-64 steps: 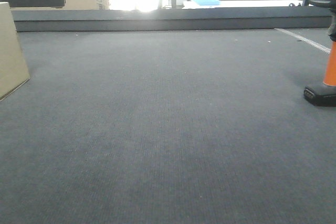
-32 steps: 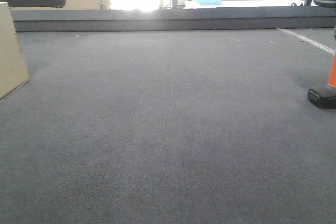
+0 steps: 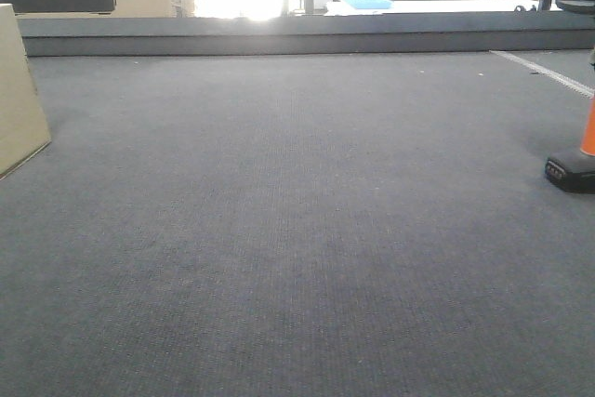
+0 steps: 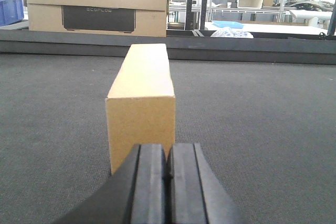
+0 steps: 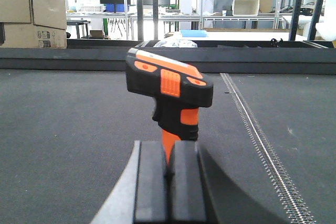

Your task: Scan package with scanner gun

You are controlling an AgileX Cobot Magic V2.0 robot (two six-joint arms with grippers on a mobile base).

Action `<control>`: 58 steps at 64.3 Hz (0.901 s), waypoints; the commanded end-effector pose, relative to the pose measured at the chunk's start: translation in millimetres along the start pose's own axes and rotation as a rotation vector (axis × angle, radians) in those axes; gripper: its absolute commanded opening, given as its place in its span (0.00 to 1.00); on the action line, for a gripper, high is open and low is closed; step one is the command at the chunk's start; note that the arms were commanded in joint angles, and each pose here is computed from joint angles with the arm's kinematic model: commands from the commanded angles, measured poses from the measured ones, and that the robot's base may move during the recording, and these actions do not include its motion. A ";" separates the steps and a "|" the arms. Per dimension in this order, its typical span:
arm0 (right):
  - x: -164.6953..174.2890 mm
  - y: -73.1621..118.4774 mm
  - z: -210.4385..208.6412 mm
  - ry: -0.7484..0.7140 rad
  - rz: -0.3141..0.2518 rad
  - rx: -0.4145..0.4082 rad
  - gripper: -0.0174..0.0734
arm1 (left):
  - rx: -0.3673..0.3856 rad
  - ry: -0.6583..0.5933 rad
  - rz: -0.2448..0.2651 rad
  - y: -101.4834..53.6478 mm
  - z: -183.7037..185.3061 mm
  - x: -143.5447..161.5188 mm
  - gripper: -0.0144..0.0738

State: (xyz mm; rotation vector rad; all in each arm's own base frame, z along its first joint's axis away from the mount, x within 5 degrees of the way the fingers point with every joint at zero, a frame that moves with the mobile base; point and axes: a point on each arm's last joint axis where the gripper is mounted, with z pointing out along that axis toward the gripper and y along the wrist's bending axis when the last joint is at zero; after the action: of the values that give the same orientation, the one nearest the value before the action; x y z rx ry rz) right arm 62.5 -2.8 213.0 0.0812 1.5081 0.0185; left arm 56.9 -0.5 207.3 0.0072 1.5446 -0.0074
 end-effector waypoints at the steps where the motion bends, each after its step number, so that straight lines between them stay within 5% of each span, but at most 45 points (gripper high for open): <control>1: -2.8 -0.3 -0.5 -0.031 -0.006 0.005 0.02 | -0.003 -0.045 -0.012 0.2 -0.5 -4.5 0.04; 7: -2.8 -0.3 -0.5 -0.031 -0.006 0.005 0.02 | -0.003 -0.089 0.003 0.1 -0.8 -8.5 0.04; 13: -2.8 -0.3 -0.5 -0.031 -0.006 0.005 0.02 | -0.009 -0.086 0.074 0.5 -3.6 -23.9 0.04; 21: -2.8 -0.3 -0.5 -0.031 -0.006 0.005 0.02 | -0.021 -0.063 0.081 1.6 -8.8 -58.3 0.04; 42: -2.8 -0.3 -0.5 -0.031 -0.006 0.005 0.02 | -0.042 0.272 0.075 4.6 25.3 -139.6 0.04; 58: -2.8 -0.3 -0.5 -0.031 -0.006 0.005 0.02 | -0.038 0.445 0.077 5.1 87.6 -156.1 0.04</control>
State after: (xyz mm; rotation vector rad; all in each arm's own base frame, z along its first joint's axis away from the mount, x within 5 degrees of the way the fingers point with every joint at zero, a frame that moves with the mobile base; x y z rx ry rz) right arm 62.5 -2.8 213.0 0.0812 1.5081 0.0185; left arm 124.7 3.5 361.9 0.0504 1.9600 0.0942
